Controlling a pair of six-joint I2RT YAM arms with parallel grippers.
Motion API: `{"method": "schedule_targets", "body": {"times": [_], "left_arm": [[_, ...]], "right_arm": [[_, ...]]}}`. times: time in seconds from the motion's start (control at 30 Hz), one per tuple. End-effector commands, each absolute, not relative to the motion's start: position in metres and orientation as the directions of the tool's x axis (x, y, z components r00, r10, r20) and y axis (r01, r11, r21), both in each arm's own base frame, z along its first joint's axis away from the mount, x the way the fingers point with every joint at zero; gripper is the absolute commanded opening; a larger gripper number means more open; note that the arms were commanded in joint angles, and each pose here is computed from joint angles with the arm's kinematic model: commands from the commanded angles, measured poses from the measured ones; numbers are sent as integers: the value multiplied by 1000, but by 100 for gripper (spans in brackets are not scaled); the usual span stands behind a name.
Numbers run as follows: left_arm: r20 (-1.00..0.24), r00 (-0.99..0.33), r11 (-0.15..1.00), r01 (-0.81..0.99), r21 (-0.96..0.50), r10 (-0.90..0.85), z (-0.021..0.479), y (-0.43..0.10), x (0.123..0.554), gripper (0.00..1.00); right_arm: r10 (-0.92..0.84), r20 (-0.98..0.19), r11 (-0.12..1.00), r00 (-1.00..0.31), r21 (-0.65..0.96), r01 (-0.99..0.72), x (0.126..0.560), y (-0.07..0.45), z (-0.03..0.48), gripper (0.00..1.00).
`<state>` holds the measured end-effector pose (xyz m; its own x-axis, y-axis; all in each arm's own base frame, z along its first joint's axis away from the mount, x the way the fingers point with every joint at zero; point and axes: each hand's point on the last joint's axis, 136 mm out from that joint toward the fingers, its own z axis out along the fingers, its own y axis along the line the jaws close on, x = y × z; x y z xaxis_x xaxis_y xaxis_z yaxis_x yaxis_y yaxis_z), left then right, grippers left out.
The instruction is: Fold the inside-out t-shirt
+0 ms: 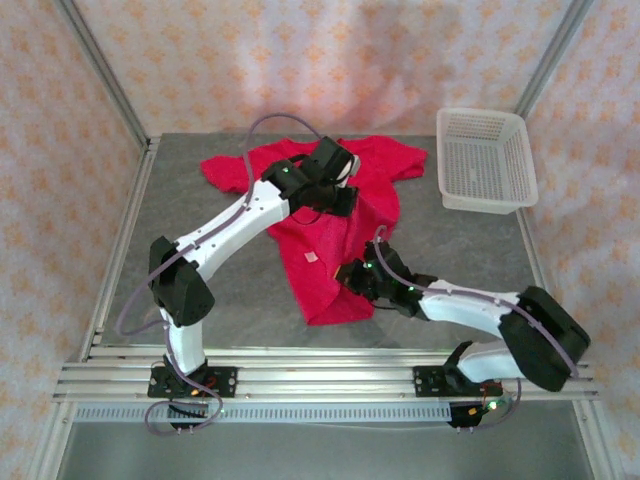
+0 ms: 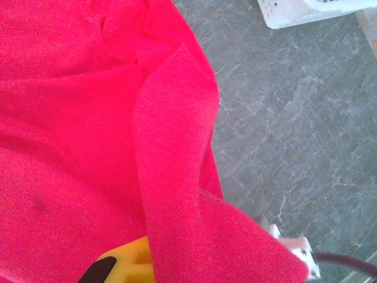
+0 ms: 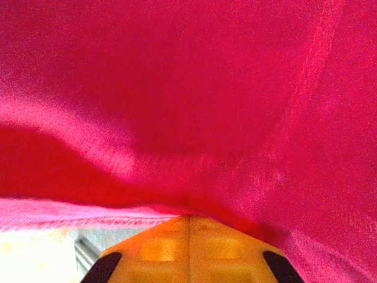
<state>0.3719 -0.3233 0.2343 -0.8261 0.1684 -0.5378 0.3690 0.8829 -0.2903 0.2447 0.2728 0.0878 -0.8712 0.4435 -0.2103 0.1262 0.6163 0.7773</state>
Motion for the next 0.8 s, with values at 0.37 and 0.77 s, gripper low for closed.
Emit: {"method": "schedule_targets", "body": {"times": [0.37,0.77], "left_arm": [[-543,-830,860,364,-357,126,268,-324,363,0],[-465,-885,761,319,-565,26,259,-381,353,0]], "right_arm": [[707,-420,621,-569,753,216,369,230,109,8],[735,-557,676,-388,551,490,384,70,136,7]]}}
